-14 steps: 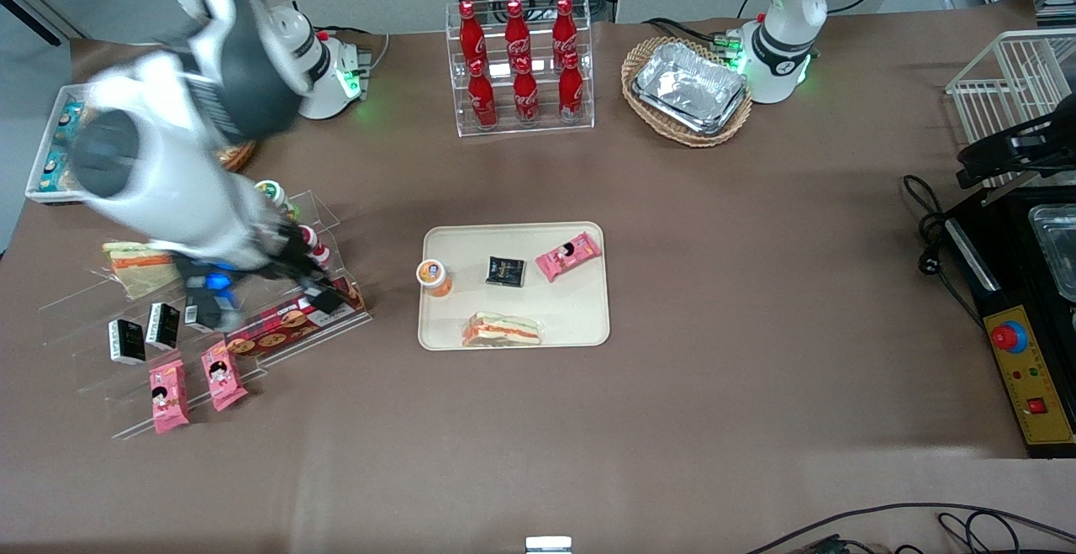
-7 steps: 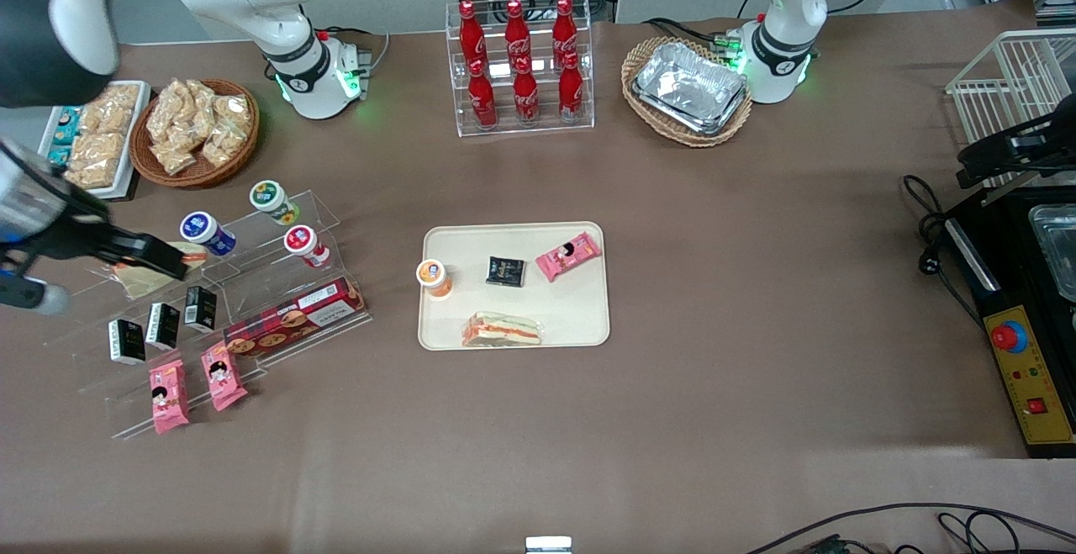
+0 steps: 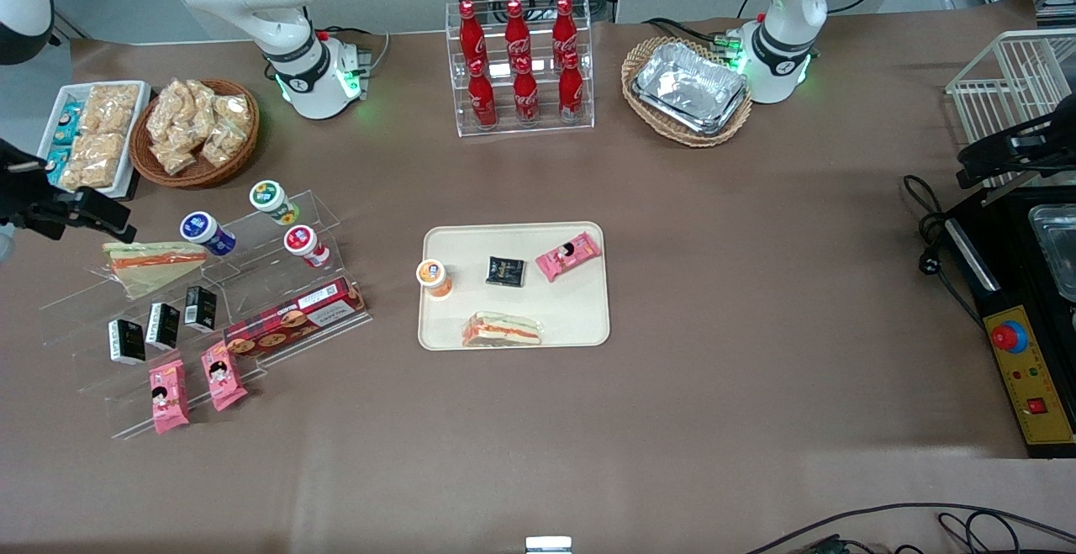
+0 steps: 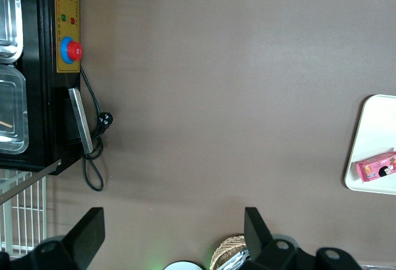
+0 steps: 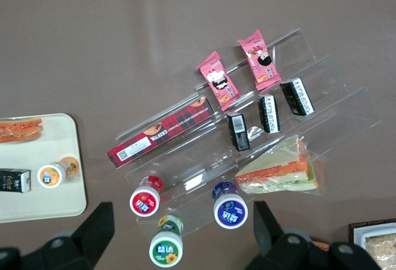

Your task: Place sandwich on tray

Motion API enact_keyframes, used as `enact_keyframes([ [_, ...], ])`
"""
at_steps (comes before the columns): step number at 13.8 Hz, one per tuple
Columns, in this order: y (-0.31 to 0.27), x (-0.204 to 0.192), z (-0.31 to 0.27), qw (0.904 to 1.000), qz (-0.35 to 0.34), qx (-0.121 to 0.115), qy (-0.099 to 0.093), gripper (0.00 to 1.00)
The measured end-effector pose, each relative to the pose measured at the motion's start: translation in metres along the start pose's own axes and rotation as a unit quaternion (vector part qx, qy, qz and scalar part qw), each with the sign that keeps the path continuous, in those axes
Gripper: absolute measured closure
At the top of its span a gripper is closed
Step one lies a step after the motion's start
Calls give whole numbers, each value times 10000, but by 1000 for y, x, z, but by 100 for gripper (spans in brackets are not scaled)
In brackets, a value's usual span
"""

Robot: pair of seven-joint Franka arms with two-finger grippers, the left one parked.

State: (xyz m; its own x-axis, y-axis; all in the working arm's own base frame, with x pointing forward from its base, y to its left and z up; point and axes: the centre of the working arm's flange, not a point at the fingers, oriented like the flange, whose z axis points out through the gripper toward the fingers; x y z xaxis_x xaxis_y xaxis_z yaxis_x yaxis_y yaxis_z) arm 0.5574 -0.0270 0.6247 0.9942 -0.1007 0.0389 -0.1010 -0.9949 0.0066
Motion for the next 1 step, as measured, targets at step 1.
enact_keyframes([
  [1,-2,-1,1,10000,-44,2,5,0],
])
